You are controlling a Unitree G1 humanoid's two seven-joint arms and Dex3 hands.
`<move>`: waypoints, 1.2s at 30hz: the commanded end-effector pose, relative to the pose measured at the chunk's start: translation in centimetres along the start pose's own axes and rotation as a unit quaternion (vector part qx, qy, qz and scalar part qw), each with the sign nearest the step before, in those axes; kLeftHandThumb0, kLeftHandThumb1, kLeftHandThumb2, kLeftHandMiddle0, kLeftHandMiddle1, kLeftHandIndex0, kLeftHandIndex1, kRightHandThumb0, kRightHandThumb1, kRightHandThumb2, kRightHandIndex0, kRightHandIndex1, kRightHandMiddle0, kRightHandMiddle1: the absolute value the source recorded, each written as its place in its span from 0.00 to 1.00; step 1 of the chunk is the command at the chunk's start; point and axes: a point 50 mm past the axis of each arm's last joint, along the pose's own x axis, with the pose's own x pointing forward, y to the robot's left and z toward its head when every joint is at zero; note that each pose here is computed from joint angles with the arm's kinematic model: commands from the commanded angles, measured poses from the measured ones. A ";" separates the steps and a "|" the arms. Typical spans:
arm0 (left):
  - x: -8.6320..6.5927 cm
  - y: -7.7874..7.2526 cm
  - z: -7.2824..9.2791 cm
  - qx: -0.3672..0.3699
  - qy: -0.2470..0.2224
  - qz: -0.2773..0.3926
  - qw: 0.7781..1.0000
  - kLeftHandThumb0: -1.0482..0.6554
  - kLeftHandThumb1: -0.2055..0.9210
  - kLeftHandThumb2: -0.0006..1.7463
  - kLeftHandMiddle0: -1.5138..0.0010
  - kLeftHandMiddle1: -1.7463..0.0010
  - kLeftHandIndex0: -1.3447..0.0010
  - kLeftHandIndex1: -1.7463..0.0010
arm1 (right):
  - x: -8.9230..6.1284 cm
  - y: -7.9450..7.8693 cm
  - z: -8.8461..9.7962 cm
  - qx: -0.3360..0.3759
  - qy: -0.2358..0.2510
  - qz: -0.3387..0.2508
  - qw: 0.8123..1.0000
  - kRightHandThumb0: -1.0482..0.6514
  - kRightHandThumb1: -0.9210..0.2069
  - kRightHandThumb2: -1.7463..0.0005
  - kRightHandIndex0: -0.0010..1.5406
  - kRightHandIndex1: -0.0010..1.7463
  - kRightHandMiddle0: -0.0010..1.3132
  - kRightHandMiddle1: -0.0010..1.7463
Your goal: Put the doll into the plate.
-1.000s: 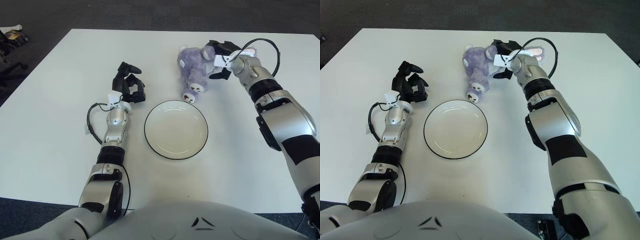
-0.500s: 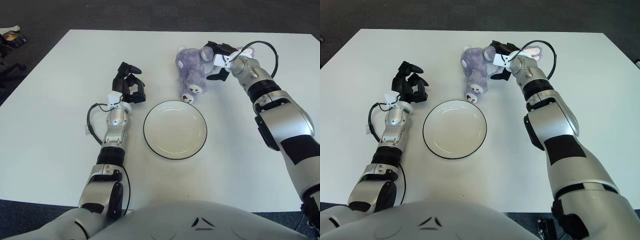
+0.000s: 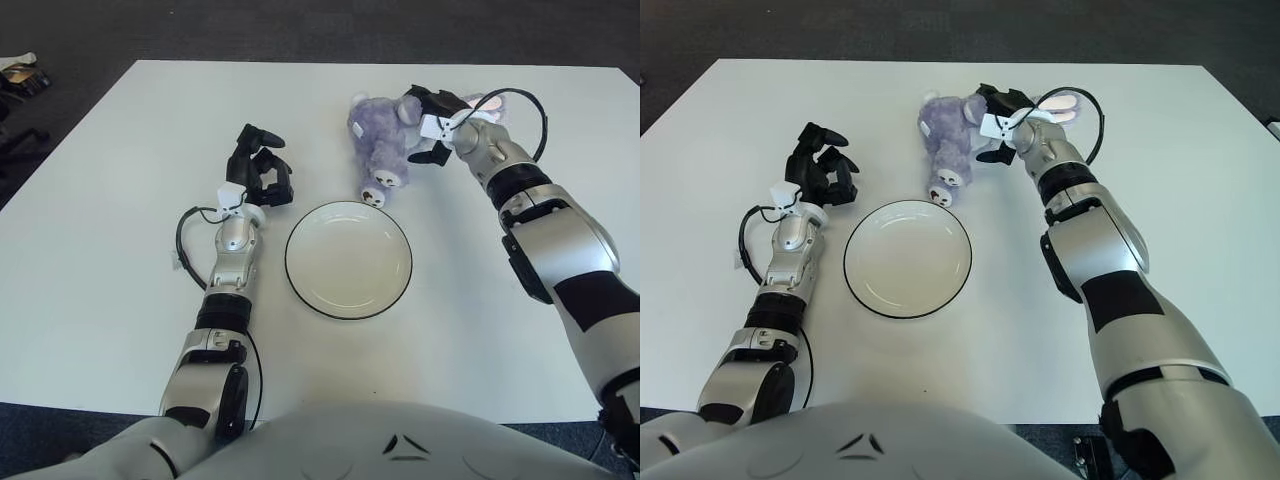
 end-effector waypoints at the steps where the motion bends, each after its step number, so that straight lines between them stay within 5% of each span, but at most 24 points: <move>1: -2.1 0.1 -2.3 -0.007 0.056 0.010 0.998 0.61 0.40 0.80 0.62 0.01 0.61 0.00 | -0.5 4.8 -0.2 -0.013 0.015 0.053 0.998 0.51 0.86 0.21 0.05 0.63 0.00 0.62; 9: -2.2 0.0 -2.1 -0.009 0.056 0.009 0.998 0.61 0.40 0.81 0.63 0.00 0.60 0.00 | -0.8 6.3 -0.4 -0.044 0.028 0.016 0.999 0.60 0.88 0.14 0.11 0.86 0.00 0.87; 18: -2.2 -0.1 -2.0 -0.013 0.050 0.005 0.999 0.61 0.41 0.80 0.64 0.00 0.60 0.00 | -1.0 6.8 -0.6 -0.048 0.036 -0.013 0.998 0.66 0.85 0.11 0.12 0.98 0.03 0.99; 19: -2.2 -0.1 -2.0 -0.013 0.050 0.004 0.999 0.61 0.41 0.80 0.64 0.00 0.61 0.00 | -1.0 6.9 -0.7 -0.049 0.038 -0.018 0.998 0.67 0.84 0.11 0.14 0.99 0.05 0.99; 21: -2.2 0.0 -2.0 -0.012 0.050 0.004 0.999 0.61 0.41 0.80 0.64 0.00 0.61 0.00 | -1.1 7.0 -0.7 -0.049 0.040 -0.025 0.998 0.79 0.62 0.23 0.26 0.99 0.10 1.00; 23: -2.2 -0.1 -2.0 -0.011 0.049 0.004 0.999 0.61 0.41 0.80 0.64 0.00 0.61 0.00 | -1.2 7.0 -0.8 -0.046 0.043 -0.033 0.997 0.83 0.56 0.26 0.31 1.00 0.14 1.00; 30: -2.1 -0.1 -2.0 -0.015 0.050 0.003 0.999 0.61 0.41 0.80 0.64 0.00 0.61 0.00 | -1.5 7.5 -1.2 -0.027 0.052 -0.058 0.997 0.91 0.63 0.18 0.44 1.00 0.49 1.00; 36: -2.2 -0.1 -2.0 -0.018 0.052 0.003 0.998 0.61 0.41 0.80 0.64 0.00 0.61 0.00 | -1.7 7.7 -1.4 -0.008 0.058 -0.083 0.995 0.94 0.69 0.13 0.49 1.00 0.68 1.00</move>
